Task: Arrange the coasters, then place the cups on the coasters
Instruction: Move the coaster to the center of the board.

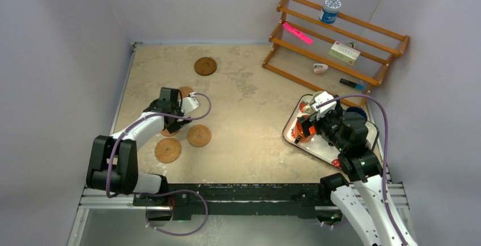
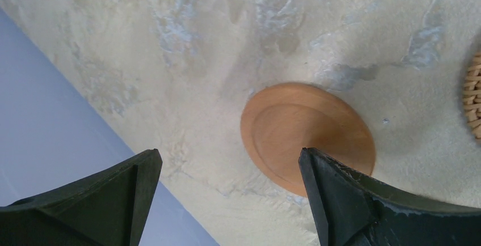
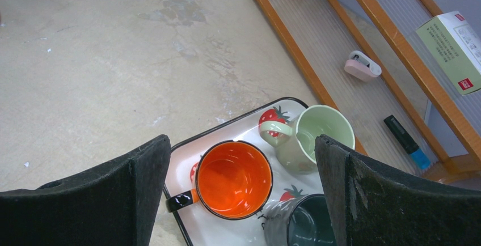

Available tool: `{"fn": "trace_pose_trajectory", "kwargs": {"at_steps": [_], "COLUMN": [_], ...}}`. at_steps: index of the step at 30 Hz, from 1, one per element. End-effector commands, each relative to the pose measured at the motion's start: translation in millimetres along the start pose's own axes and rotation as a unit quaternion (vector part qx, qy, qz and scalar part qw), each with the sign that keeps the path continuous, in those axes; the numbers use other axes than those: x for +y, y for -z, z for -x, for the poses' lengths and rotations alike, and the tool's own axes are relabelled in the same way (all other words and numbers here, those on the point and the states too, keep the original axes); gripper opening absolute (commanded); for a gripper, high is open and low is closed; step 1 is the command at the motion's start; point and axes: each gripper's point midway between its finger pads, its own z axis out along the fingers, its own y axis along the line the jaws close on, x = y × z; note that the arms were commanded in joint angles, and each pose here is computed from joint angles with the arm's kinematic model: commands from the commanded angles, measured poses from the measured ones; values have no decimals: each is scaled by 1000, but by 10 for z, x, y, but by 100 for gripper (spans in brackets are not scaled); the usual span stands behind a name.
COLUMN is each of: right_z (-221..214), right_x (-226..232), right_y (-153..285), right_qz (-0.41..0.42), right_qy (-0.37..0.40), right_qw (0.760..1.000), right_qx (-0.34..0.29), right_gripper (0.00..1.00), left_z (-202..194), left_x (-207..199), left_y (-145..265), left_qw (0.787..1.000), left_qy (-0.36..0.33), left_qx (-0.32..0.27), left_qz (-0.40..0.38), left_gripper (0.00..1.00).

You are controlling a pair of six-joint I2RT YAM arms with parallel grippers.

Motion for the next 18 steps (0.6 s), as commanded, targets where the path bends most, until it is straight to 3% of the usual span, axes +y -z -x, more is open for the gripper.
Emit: {"fn": "trace_pose_trajectory", "kwargs": {"at_steps": [1, 6, 18], "right_z": [53, 51, 36], "right_x": [18, 15, 4], "right_y": [-15, -18, -21], "right_qz": [7, 6, 3], "right_qy": [6, 6, 8], "right_qw": [1000, 1000, 1000], "right_qx": [-11, -11, -9], "right_gripper": [99, 99, 99], "left_z": [59, 289, 1270], "left_x": [-115, -367, -783], "left_y": [-129, -218, -342], "left_qw": [1000, 997, 983], "left_qy": [-28, -63, -133], "left_qx": [-4, -28, -85], "left_qz": [-4, -32, -95], "left_gripper": [100, 100, 100]}}
